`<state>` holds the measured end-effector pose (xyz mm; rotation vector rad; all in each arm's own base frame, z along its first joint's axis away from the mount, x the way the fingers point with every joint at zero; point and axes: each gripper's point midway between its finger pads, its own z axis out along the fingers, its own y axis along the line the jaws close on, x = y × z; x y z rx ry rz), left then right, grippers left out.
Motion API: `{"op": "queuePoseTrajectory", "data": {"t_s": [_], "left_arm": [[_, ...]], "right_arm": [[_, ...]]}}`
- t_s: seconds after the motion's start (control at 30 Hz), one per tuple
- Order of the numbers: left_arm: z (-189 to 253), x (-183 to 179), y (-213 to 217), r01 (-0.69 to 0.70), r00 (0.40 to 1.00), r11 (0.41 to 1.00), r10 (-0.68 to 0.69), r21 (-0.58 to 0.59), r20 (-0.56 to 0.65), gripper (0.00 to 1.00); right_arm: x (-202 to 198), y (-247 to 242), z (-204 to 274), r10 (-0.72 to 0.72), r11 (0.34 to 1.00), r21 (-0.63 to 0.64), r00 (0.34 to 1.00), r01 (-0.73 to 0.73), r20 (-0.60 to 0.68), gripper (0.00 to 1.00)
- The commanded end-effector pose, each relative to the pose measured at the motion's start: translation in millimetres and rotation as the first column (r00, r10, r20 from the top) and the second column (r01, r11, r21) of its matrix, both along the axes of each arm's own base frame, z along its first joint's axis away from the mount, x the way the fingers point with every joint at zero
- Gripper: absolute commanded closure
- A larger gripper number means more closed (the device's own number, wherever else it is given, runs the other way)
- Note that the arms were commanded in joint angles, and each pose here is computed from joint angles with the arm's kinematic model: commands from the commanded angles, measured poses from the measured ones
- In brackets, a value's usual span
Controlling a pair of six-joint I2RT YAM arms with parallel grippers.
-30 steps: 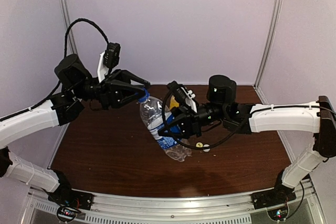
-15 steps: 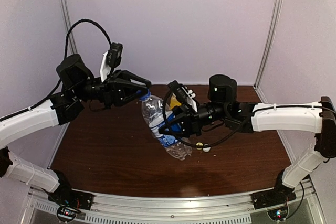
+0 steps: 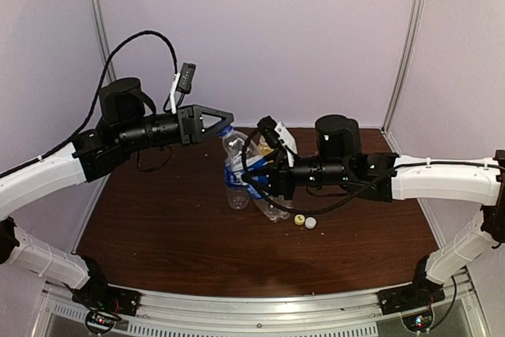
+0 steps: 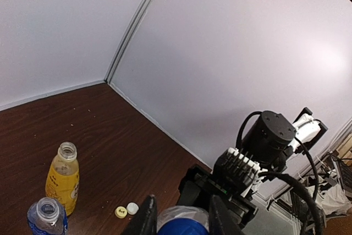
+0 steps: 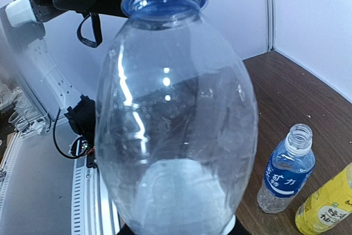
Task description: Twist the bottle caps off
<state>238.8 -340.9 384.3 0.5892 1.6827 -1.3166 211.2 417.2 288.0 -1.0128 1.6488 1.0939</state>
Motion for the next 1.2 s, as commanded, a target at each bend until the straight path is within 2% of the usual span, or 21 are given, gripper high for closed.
{"op": "queuePoseTrajectory", "data": {"t_s": [0.0, 0.13, 0.3, 0.5, 0.6, 0.73, 0.87, 1.17], "left_arm": [[1, 12, 0, -0.055, 0.997, 0.998, 0.054, -0.016, -0.051, 1.0], [13, 2, -4, 0.014, 1.0, 0.998, -0.013, -0.062, 0.022, 0.84], [27, -21, -6, 0.133, 0.98, 0.988, -0.119, -0.077, 0.159, 0.59], [41, -54, 3, 0.25, 0.909, 0.967, -0.214, -0.056, 0.358, 0.27], [44, -71, 6, 0.317, 0.863, 0.948, -0.272, -0.036, 0.426, 0.18], [45, -91, 6, 0.424, 0.802, 0.906, -0.367, -0.016, 0.471, 0.17], [45, -104, 5, 0.508, 0.762, 0.861, -0.428, -0.039, 0.487, 0.2], [42, -111, 2, 0.583, 0.728, 0.811, -0.493, -0.052, 0.476, 0.37]], "right_arm": [[29, -20, 24, -0.19, 0.982, 0.03, 0.978, 0.188, 0.086, 0.69], [20, -19, 21, -0.146, 0.989, 0.029, 0.985, 0.144, 0.087, 0.69], [-1, -16, 28, -0.034, 0.998, 0.06, 0.995, 0.028, 0.097, 0.69], [-34, -9, 38, 0.156, 0.983, 0.087, 0.984, -0.163, 0.084, 0.68], [-47, -5, 41, 0.242, 0.963, 0.107, 0.968, -0.248, 0.068, 0.68], [-67, 0, 44, 0.372, 0.917, 0.14, 0.928, -0.373, 0.036, 0.68], [-82, 4, 48, 0.479, 0.86, 0.19, 0.878, -0.473, 0.013, 0.67], [-87, 5, 54, 0.518, 0.832, 0.224, 0.855, -0.508, 0.015, 0.67]]}}
